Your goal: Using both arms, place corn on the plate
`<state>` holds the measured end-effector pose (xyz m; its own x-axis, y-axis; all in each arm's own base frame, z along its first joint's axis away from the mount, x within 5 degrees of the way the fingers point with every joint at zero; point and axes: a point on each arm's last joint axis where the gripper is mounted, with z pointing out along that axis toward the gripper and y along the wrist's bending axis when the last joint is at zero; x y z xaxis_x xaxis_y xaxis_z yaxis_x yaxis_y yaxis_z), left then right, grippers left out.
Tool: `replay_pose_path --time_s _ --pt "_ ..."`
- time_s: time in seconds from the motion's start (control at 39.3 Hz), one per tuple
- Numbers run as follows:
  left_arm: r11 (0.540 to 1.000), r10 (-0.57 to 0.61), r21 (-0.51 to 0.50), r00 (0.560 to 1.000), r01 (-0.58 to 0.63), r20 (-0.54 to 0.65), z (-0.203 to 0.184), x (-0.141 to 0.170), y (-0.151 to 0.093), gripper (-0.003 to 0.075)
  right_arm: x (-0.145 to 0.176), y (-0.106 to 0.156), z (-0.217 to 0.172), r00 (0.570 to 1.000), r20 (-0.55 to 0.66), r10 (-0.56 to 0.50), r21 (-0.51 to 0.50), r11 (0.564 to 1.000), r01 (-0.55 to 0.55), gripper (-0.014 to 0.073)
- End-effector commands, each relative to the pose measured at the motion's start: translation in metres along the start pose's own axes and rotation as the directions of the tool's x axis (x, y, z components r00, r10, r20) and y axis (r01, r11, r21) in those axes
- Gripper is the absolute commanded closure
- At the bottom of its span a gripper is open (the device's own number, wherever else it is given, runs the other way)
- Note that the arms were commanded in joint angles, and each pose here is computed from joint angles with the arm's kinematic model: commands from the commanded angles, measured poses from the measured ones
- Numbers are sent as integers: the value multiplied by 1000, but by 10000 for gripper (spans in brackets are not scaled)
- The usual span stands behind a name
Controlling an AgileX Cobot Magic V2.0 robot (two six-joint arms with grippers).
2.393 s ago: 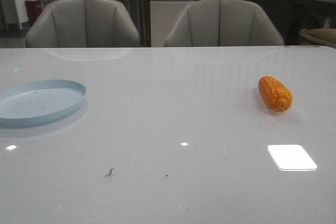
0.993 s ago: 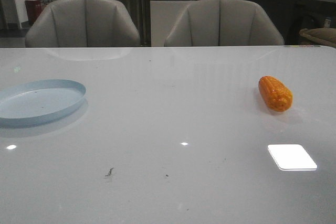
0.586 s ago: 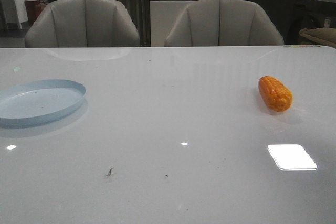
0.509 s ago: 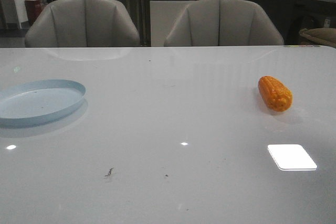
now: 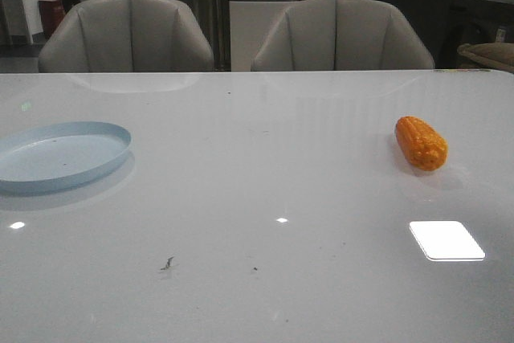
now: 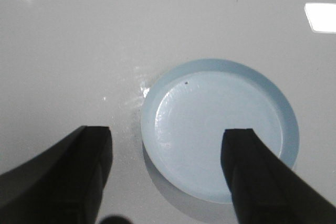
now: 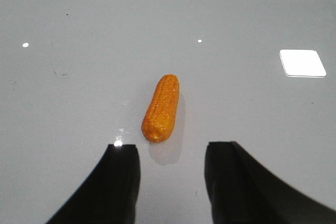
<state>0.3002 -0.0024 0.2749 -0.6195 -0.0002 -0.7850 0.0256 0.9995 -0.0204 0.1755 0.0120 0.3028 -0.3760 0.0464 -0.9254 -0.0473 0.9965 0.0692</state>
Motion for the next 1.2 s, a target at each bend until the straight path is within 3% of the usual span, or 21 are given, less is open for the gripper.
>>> replay_pose_path --time_s 0.0,0.38,0.79,0.94,1.17 --pt "1000 -21 6 1000 21 -1 15 -22 1 217 -19 0 -4 993 115 -10 4 1000 9 180" --pt "997 -75 -8 990 74 -123 94 -28 14 217 -19 0 -4 993 114 -10 4 1000 9 180" --pt "991 -134 -10 961 136 -241 139 -2 16 225 -19 0 -4 994 111 -10 4 1000 9 180" --pt "991 -135 -12 956 137 -259 145 4 16 330 -19 0 -4 994 111 -10 4 1000 9 181" --pt "990 -136 -15 956 137 -259 149 6 17 601 -18 0 -4 994 105 -10 5 1000 9 181"
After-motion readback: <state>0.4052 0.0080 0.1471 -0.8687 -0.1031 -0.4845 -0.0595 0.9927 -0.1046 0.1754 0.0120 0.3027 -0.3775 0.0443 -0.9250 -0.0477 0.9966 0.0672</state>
